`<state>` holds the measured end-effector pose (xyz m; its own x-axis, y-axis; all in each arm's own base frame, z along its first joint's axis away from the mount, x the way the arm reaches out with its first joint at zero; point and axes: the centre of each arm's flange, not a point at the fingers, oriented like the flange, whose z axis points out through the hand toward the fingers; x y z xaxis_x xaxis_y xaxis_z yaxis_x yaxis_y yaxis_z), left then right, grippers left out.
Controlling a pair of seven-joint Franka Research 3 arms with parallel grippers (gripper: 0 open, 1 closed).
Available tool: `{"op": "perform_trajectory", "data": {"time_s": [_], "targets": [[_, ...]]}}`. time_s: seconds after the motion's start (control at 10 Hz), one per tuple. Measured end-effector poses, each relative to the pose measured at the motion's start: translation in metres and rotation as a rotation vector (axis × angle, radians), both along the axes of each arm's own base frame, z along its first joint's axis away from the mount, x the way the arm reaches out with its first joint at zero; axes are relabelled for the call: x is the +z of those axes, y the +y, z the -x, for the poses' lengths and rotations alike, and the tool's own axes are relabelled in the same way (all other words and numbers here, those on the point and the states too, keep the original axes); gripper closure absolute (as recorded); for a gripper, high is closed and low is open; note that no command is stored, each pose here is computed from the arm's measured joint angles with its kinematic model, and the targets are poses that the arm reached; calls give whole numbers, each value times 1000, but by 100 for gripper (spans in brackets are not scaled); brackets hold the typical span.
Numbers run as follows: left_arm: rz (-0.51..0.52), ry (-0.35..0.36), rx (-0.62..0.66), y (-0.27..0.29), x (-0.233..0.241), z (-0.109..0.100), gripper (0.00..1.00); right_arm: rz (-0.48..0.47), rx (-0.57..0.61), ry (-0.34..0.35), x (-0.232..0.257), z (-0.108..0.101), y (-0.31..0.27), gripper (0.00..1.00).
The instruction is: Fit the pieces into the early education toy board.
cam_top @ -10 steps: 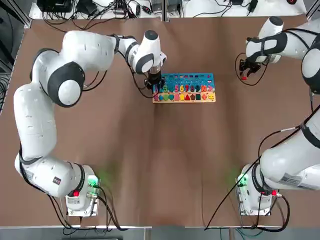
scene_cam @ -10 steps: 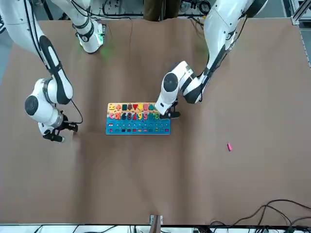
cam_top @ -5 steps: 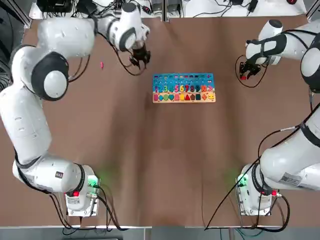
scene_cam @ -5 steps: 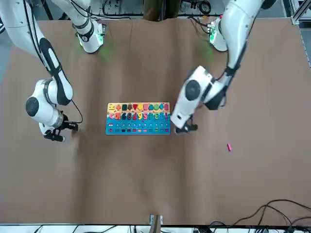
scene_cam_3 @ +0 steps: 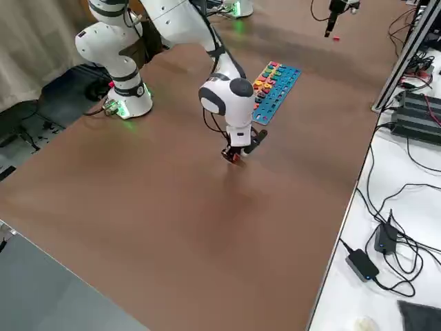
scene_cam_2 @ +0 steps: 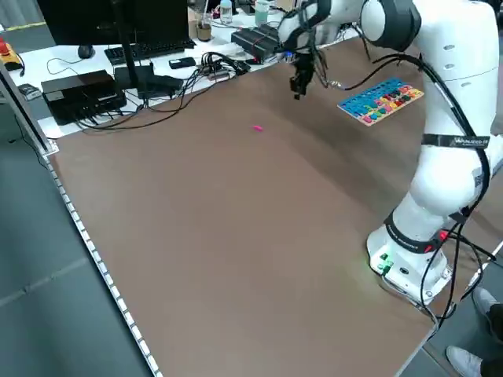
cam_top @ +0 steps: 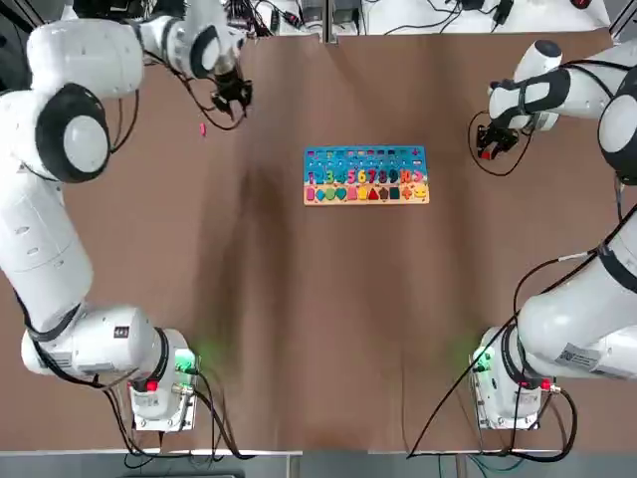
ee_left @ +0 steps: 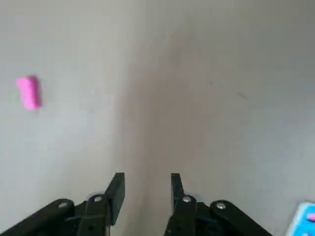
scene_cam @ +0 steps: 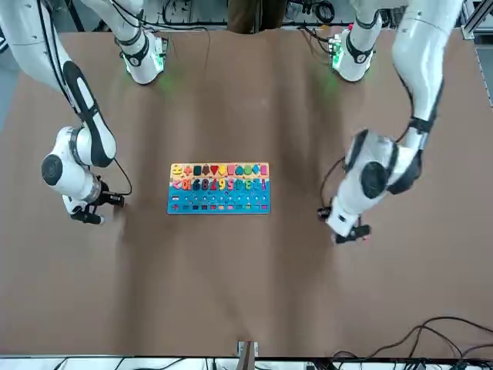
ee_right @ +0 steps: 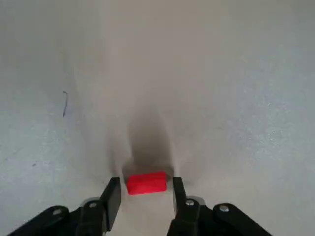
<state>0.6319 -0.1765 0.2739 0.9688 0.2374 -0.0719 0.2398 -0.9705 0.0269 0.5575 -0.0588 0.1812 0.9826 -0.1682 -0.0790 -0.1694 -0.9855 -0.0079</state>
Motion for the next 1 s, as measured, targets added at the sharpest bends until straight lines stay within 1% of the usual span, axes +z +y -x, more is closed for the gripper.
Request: {"op": "perform_trajectory", "data": {"time_s": [0.1, 0.3, 0.4, 0.8, 1.0], "targets": [[-1, 9, 17, 27, -4, -4, 50, 0, 3, 3, 0, 0, 0, 50], [3, 26, 33, 78, -14, -10, 51, -1, 2, 7, -1, 1, -2, 50], [7, 36, 44, 95, -21, -11, 51, -1, 1, 8, -1, 1, -3, 51], [-23, 12, 50, 136, -47, -19, 51, -1, 2, 7, -1, 1, -4, 53], [-11, -3, 51, 136, -59, -22, 51, -1, 3, 7, 0, 1, -4, 54]]}}
